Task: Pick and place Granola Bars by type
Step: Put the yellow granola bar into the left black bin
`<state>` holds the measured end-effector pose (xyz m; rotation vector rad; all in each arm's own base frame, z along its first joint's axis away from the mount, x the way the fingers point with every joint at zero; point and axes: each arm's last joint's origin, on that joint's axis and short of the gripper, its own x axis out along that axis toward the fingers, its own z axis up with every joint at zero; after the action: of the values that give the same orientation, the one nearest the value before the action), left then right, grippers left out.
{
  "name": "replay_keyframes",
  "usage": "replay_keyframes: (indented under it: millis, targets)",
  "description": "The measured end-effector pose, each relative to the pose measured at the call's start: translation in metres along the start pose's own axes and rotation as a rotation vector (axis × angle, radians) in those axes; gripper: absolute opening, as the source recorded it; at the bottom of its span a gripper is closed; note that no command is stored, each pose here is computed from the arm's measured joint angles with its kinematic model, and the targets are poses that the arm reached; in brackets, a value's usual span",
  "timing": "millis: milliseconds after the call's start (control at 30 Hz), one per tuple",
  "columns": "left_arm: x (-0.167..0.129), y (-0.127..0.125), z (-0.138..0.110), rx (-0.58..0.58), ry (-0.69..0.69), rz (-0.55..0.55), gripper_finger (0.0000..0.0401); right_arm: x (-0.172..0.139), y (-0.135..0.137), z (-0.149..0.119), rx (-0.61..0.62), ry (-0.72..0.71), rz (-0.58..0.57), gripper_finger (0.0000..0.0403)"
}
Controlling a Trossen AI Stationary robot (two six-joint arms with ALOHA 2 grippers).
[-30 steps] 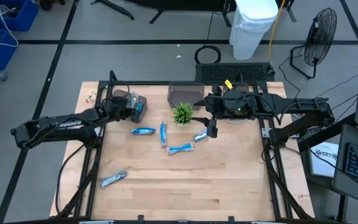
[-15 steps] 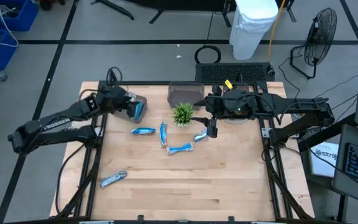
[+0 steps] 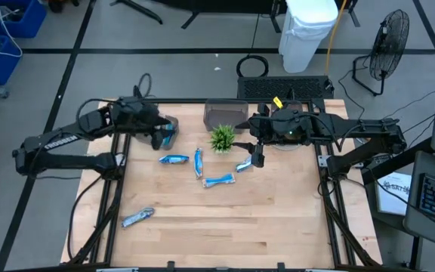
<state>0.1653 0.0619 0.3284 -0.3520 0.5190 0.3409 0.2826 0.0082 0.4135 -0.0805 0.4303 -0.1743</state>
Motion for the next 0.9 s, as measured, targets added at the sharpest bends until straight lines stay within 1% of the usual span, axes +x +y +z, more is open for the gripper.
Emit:
replay_keyframes:
  millis: [100,200,367,633,767,900]
  targets:
    - [0.005,-0.015,0.004,0.036,0.031,-0.078,0.0256,0.000,0.000,0.000,0.000,0.000,0.000,0.0238]
    - [0.005,-0.028,0.008,0.091,0.033,-0.143,0.0261,0.000,0.000,0.000,0.000,0.000,0.000,0.0238]
    - [0.013,-0.044,0.007,0.154,0.049,-0.206,0.0257,0.000,0.000,0.000,0.000,0.000,0.000,0.0238]
    - [0.025,-0.061,-0.001,0.135,0.096,-0.208,0.0242,0.000,0.000,0.000,0.000,-0.001,0.000,0.0238]
    - [0.026,-0.070,-0.003,0.144,0.082,-0.203,0.0234,0.000,0.001,0.000,0.052,-0.001,0.005,0.0238]
    - [0.024,-0.079,-0.001,0.140,0.027,-0.227,0.0226,0.000,0.003,-0.002,0.063,0.023,0.096,0.0238]
